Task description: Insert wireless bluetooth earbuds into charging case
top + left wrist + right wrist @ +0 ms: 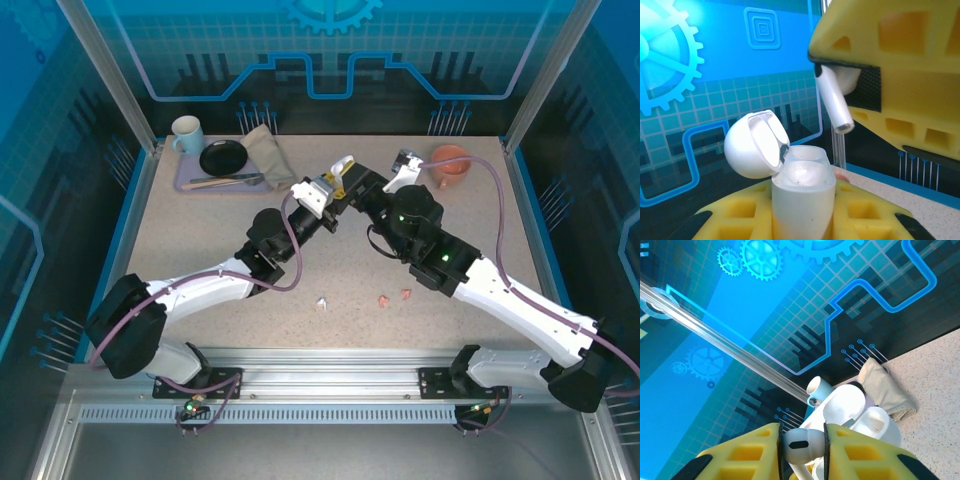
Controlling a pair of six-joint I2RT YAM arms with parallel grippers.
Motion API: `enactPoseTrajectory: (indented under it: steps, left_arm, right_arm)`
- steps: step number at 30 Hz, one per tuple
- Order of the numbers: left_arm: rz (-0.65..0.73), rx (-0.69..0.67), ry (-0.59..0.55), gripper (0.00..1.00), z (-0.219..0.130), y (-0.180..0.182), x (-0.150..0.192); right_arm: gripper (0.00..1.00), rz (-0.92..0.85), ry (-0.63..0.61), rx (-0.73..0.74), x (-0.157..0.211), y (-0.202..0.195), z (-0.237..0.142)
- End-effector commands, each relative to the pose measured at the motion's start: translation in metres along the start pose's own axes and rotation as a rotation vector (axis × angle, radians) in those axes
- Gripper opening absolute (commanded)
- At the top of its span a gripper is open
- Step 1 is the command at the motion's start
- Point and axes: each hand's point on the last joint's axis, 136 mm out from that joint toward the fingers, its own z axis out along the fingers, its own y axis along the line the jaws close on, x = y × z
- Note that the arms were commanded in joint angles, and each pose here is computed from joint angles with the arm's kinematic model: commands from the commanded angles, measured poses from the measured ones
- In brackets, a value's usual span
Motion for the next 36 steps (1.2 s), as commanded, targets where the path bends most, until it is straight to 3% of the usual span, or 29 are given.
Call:
enactPoseTrajectory:
  steps: [1,36]
  left_arm:
    - [0.003,-0.042,-0.100,0.00,0.003,0.007,-0.033]
    - [-0.043,-0.058,-0.139,0.00,0.003,0.012,-0.048]
  right_arm:
    - [0.25,0.030,-0.049,-0.003,-0.004,0.003,0.000]
    - [0.23,-0.004,-0.020,0.027,0.021,-0.005,0.020]
